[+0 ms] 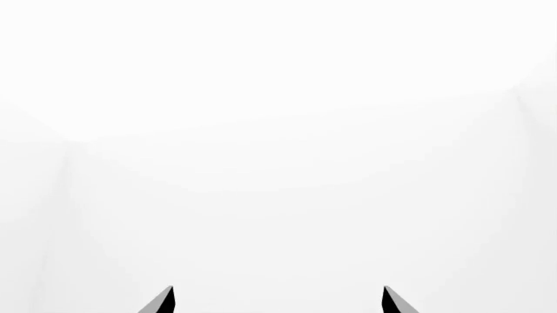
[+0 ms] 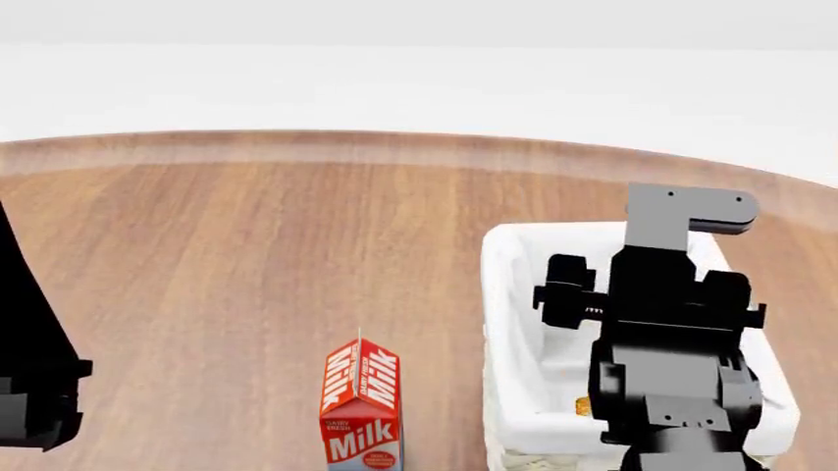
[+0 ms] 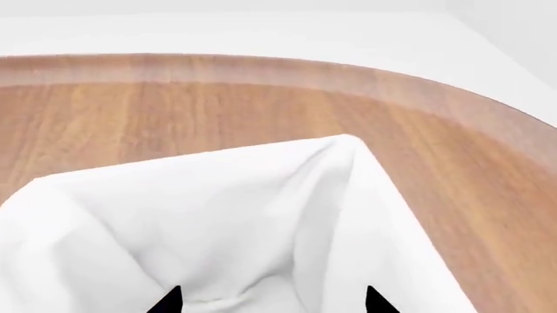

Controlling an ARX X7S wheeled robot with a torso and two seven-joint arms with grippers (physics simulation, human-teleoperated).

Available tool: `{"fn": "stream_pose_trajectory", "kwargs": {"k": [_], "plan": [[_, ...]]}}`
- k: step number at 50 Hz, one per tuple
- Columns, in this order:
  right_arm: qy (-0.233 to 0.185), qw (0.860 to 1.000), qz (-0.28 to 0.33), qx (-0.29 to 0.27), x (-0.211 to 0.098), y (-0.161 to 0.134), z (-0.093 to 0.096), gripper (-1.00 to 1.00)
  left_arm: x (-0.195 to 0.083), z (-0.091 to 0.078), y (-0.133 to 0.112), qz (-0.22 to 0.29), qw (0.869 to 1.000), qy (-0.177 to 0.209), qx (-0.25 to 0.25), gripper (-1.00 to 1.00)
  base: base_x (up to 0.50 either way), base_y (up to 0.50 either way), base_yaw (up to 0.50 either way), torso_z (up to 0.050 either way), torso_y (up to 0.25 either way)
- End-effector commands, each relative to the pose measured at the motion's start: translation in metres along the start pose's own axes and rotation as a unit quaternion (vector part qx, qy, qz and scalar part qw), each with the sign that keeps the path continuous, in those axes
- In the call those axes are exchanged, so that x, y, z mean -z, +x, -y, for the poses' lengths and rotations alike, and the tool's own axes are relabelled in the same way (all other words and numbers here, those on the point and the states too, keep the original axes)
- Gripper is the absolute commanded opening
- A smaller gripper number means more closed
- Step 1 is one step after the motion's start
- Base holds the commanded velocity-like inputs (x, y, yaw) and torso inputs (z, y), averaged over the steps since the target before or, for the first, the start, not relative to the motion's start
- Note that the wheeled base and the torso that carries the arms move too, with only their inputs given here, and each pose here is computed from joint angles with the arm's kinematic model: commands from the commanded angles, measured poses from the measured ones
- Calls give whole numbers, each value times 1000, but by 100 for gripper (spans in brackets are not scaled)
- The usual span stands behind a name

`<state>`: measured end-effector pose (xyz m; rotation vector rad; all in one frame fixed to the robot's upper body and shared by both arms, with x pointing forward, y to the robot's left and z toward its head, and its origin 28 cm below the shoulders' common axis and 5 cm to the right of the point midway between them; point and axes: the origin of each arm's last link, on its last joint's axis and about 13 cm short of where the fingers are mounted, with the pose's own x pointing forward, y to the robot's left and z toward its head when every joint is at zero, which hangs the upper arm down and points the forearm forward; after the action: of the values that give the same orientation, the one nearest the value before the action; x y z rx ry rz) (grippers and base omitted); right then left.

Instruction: Pick up the alphabet soup and the tomato sauce, and put them in the basket.

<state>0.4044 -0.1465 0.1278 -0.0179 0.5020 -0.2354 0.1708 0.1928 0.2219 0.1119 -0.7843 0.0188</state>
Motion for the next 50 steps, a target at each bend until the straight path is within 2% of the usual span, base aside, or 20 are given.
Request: {"fn": "stream_pose_trajectory", "kwargs": {"k": [1,11,19,33,38,50], "plan": [[-22,999,19,-37,-16,-4,-2,100,0,0,0,0,1000,0,0,100,0,0,0,0,0],[-33,993,69,-84,-51,-35,0,100,-1,1,2,3,1000,0,2,100,0,0,0,0,0],[-58,986,98,-120,-63,-55,-2,100,-1,1,2,3,1000,0,1,100,0,0,0,0,0],[-130,963,133,-194,-55,-101,-10,100,-1,1,2,4,1000,-1,2,100,0,0,0,0,0],[-132,956,137,-223,-46,-114,-11,100,-1,0,1,4,1000,-1,1,100,0,0,0,0,0],[-156,924,144,-317,-18,-166,-11,100,-1,1,1,4,1000,1,3,100,0,0,0,0,0]]}}
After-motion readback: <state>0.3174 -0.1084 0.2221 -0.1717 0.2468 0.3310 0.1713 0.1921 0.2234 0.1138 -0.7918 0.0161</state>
